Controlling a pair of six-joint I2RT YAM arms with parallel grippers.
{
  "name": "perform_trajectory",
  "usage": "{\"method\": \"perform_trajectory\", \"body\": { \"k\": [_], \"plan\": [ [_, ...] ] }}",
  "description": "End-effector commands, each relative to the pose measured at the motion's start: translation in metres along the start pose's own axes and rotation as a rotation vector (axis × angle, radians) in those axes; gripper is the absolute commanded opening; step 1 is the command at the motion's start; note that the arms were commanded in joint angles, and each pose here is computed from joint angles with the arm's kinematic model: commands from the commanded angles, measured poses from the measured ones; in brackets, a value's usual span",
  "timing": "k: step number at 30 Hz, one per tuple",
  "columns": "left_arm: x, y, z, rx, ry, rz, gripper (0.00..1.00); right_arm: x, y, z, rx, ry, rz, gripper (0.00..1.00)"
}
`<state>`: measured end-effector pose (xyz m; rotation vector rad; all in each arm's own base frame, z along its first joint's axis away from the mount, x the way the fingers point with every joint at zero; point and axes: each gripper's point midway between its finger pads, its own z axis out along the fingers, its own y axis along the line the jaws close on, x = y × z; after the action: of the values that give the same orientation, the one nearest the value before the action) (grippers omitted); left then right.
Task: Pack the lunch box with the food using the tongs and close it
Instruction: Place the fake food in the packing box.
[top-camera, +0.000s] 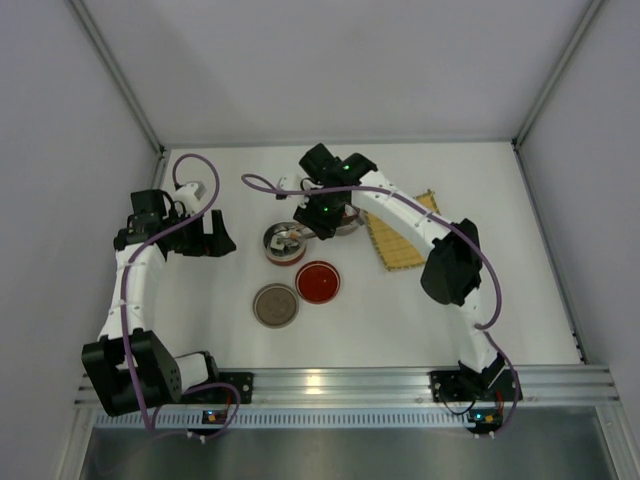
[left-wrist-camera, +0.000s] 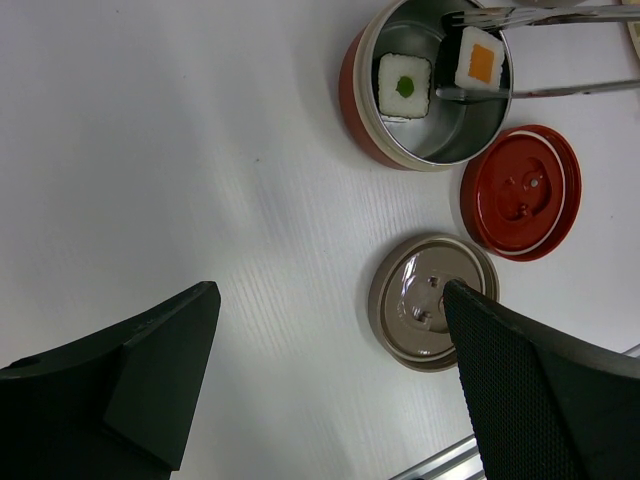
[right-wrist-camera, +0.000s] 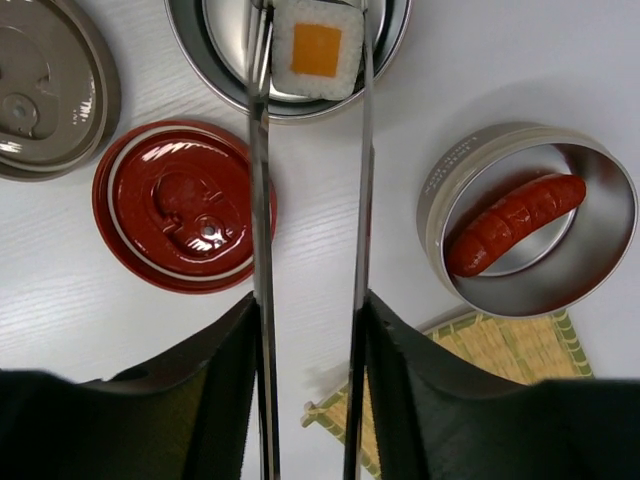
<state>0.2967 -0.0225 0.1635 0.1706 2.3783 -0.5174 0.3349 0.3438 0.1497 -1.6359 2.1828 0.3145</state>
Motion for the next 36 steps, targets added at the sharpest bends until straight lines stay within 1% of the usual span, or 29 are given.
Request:
{"method": "perform_trajectory", "body": {
  "k": [1, 3, 5, 17, 19, 23, 24, 29, 30, 32, 35, 36],
  "plan": [
    [-0.006, -0.004, -0.004, 0.017, -0.028, 0.014, 0.98, -0.006, 0.000, -0.009, 0.001, -0.005, -0.026, 0.45],
    [-0.007, -0.004, -0.004, 0.018, -0.031, 0.016, 0.98, -0.006, 0.001, -0.010, -0.001, -0.004, -0.028, 0.48],
    [-0.007, -0.004, -0.004, 0.020, -0.030, 0.013, 0.98, -0.006, 0.001, -0.009, -0.003, -0.003, -0.032, 0.48],
    [-0.008, -0.005, -0.004, 0.024, -0.032, 0.014, 0.98, -0.009, 0.001, -0.015, 0.002, -0.015, -0.025, 0.46],
    [-0.007, -0.005, -0.004, 0.025, -0.031, 0.012, 0.98, -0.014, 0.001, -0.021, -0.001, -0.043, -0.019, 0.47],
    [-0.008, -0.006, -0.006, 0.026, -0.032, 0.014, 0.98, -0.032, 0.004, -0.044, -0.019, -0.143, 0.007, 0.48],
    [-0.010, -0.007, -0.007, 0.027, -0.038, 0.019, 0.98, -0.039, 0.004, -0.058, -0.018, -0.185, 0.018, 0.48],
    [-0.016, -0.011, -0.012, 0.032, -0.046, 0.022, 0.98, -0.051, -0.004, -0.097, 0.001, -0.304, 0.074, 0.47],
    [-0.017, -0.011, -0.013, 0.033, -0.048, 0.021, 0.98, -0.049, -0.009, -0.110, -0.007, -0.335, 0.113, 0.46],
    [-0.018, -0.012, -0.014, 0.032, -0.053, 0.024, 0.98, -0.044, -0.019, -0.122, 0.004, -0.367, 0.149, 0.46],
    [-0.019, -0.012, -0.015, 0.032, -0.057, 0.027, 0.98, -0.019, -0.046, -0.144, 0.049, -0.405, 0.263, 0.45],
    [-0.020, -0.012, -0.016, 0.031, -0.057, 0.027, 0.98, 0.003, -0.061, -0.152, 0.067, -0.407, 0.327, 0.45]
  ]
}}
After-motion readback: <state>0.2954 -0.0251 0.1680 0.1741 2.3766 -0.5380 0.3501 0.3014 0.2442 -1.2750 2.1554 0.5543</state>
